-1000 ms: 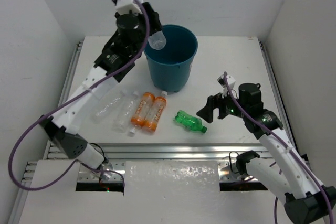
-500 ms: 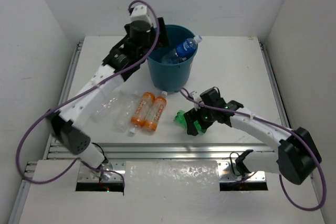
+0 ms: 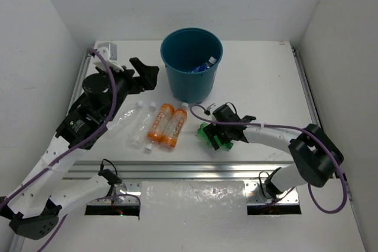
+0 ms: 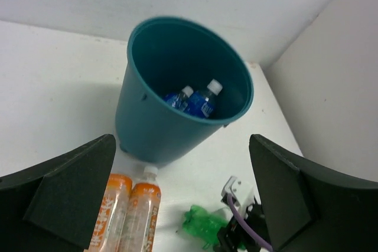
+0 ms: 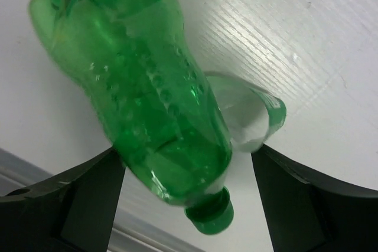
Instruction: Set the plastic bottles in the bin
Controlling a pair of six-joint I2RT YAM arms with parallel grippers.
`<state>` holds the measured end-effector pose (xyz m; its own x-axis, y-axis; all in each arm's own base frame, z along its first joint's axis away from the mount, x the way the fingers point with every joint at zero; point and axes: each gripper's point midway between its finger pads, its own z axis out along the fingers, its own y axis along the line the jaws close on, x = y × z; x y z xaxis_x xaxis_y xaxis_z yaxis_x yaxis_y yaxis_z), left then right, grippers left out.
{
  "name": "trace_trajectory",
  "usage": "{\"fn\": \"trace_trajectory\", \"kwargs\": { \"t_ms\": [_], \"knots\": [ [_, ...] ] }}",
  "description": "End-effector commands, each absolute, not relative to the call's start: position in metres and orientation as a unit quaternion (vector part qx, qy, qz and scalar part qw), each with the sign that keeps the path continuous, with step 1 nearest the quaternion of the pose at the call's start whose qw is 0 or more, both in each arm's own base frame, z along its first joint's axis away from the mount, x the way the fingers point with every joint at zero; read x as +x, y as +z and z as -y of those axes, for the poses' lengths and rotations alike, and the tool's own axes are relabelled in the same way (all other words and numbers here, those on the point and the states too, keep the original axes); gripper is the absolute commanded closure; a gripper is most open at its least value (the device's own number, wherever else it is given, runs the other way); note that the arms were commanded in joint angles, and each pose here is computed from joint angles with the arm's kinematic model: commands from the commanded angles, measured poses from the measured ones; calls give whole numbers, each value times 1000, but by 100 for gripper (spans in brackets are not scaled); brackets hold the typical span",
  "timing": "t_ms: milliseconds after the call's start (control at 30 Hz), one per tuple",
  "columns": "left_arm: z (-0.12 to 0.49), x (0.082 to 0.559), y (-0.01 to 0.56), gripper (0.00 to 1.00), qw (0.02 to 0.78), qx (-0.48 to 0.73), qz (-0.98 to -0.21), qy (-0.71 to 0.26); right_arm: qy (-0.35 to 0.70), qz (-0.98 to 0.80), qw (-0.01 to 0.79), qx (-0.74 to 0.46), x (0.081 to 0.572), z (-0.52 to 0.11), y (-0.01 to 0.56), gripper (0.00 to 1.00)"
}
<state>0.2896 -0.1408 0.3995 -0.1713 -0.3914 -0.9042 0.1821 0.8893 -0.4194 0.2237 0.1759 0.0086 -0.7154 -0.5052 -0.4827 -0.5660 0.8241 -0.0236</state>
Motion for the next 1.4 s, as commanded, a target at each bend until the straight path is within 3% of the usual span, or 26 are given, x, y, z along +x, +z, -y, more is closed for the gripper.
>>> {"fn": "trace_trajectory", "kwargs": {
  "t_ms": [0, 100, 133, 167, 200, 367, 567, 700, 800, 1267, 1333, 1367],
  "knots": [
    [147, 286, 372, 6, 615, -54, -752, -230, 66, -916, 260, -299, 235, -187, 1, 16],
    [156, 280, 356, 7, 600, -35, -760, -247, 95, -907, 260, -316, 230, -197, 1, 17],
    [160, 278, 350, 6, 592, -27, -765, -255, 105, -904, 263, -321, 228, -200, 4, 24],
    [163, 277, 339, 6, 580, -22, -773, -257, 114, -900, 268, -324, 228, -203, 7, 36],
    [166, 276, 334, 6, 574, -20, -775, -265, 119, -898, 274, -324, 228, -204, 11, 55],
    [191, 262, 308, 7, 535, 6, -779, -326, 149, -879, 335, -306, 227, -205, 48, 82],
    [223, 245, 289, 7, 498, 51, -763, -409, 198, -844, 405, -290, 219, -208, 103, 84],
    [267, 206, 311, 3, 478, 148, -689, -524, 260, -800, 459, -286, 211, -218, 165, 84],
    [302, 182, 311, 0, 454, 197, -671, -552, 320, -762, 477, -298, 197, -231, 205, 84],
    [339, 192, 321, 1, 447, 189, -670, -562, 406, -697, 490, -331, 168, -247, 251, 82],
    [340, 192, 325, 4, 448, 188, -665, -566, 415, -690, 486, -339, 164, -249, 253, 81],
    [340, 194, 328, 14, 452, 187, -663, -567, 420, -687, 484, -343, 162, -250, 254, 80]
  ]
}}
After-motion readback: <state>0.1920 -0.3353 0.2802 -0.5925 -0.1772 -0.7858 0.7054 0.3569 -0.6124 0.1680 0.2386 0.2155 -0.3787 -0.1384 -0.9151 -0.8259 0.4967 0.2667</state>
